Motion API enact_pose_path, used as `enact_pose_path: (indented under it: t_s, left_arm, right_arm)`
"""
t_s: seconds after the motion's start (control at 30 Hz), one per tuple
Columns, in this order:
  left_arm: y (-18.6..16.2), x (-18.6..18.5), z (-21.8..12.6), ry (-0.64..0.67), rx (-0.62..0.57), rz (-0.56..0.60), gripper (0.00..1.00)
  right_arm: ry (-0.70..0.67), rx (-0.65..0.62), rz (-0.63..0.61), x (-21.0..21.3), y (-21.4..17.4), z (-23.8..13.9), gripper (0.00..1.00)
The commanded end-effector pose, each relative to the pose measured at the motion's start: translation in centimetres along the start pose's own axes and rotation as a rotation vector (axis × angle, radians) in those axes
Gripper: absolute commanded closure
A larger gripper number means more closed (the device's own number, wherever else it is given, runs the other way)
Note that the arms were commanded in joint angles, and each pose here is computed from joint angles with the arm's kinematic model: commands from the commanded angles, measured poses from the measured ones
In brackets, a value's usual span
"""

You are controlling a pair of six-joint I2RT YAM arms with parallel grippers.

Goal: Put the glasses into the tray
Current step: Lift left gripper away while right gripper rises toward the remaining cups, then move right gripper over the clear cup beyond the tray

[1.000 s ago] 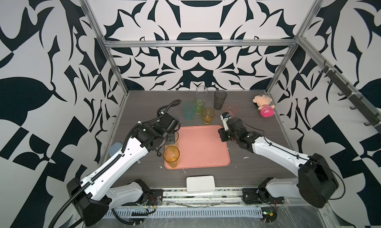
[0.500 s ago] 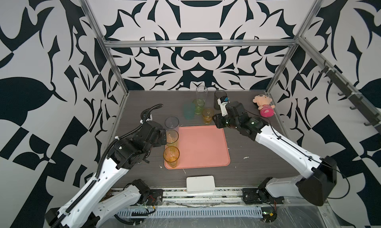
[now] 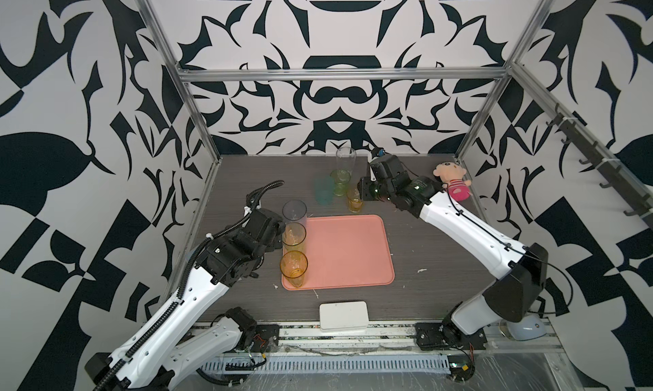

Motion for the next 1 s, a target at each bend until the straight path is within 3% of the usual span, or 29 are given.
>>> enact_pose_path:
  t_s: [0.0, 0.3, 0.97]
  left_arm:
    - [-0.4, 1.0, -0.5, 0.021, -0.022, -0.012, 0.01]
    - [-0.4, 1.2, -1.1, -0.012, -0.051, -0.031, 0.01]
    - [-0.5, 1.0, -0.6, 0.012, -0.025, -0.018, 0.01]
  right_arm:
    - [-0.036, -0.12, 0.033, 0.4, 3.2, -1.4, 0.56]
    - [-0.101, -0.21, 0.004, 1.1, 6.1, 0.8, 0.54]
    - [-0.161, -0.138, 0.025, 0.3, 9.4, 8.6, 0.51]
Point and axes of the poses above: each gripper's point midway between its finger pads, its own z axis out along the fingers, its own x axis along the line the jaws close on, y = z × x, the point moved 4 cm from there along -z, back along the fingers, and after that the axes turned 7 degrees about z, right-handed, at the moved point
